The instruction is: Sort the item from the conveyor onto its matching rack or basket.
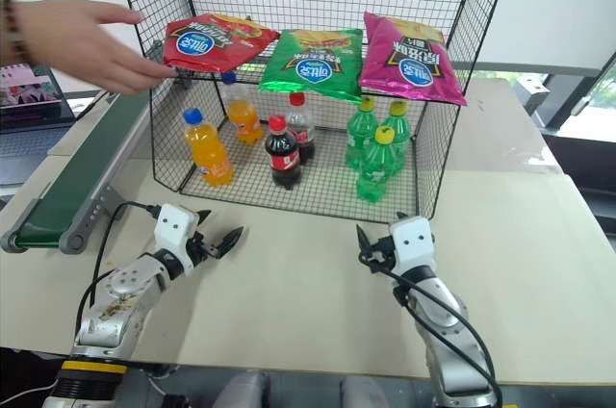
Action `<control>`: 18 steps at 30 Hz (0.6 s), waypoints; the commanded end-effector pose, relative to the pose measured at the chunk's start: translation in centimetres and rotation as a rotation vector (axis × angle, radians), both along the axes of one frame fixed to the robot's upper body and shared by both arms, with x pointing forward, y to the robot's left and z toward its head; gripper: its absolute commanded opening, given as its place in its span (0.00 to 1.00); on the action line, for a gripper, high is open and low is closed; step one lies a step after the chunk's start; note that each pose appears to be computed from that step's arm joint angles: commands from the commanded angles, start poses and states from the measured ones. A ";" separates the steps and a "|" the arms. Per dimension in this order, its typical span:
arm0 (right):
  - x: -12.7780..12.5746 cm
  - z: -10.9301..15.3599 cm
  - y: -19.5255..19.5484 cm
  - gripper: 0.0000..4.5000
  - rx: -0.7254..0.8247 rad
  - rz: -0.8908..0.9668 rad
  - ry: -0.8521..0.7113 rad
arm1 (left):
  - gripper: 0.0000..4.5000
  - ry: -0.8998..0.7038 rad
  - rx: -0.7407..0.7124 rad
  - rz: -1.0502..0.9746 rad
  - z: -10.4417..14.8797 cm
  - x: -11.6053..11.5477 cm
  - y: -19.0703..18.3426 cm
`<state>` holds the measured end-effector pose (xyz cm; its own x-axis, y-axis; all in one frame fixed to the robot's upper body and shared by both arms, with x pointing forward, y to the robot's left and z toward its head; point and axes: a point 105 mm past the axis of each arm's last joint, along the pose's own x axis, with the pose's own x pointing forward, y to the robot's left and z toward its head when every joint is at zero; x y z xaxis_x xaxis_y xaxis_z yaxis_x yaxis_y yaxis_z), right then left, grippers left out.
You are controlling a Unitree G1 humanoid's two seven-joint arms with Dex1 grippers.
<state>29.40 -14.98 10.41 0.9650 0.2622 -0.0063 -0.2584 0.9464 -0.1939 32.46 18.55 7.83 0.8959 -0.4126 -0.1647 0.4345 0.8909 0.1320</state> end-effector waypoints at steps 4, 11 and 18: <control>0.1 1.4 0.4 1.00 0.005 0.016 -0.060 | 1.00 -0.052 0.000 0.010 1.4 0.1 0.3; 0.1 1.4 0.5 1.00 0.008 0.015 -0.060 | 1.00 -0.052 0.007 0.009 1.5 0.0 0.5; 0.0 1.3 0.6 1.00 0.014 0.015 -0.055 | 1.00 -0.054 0.013 0.011 1.6 0.1 0.6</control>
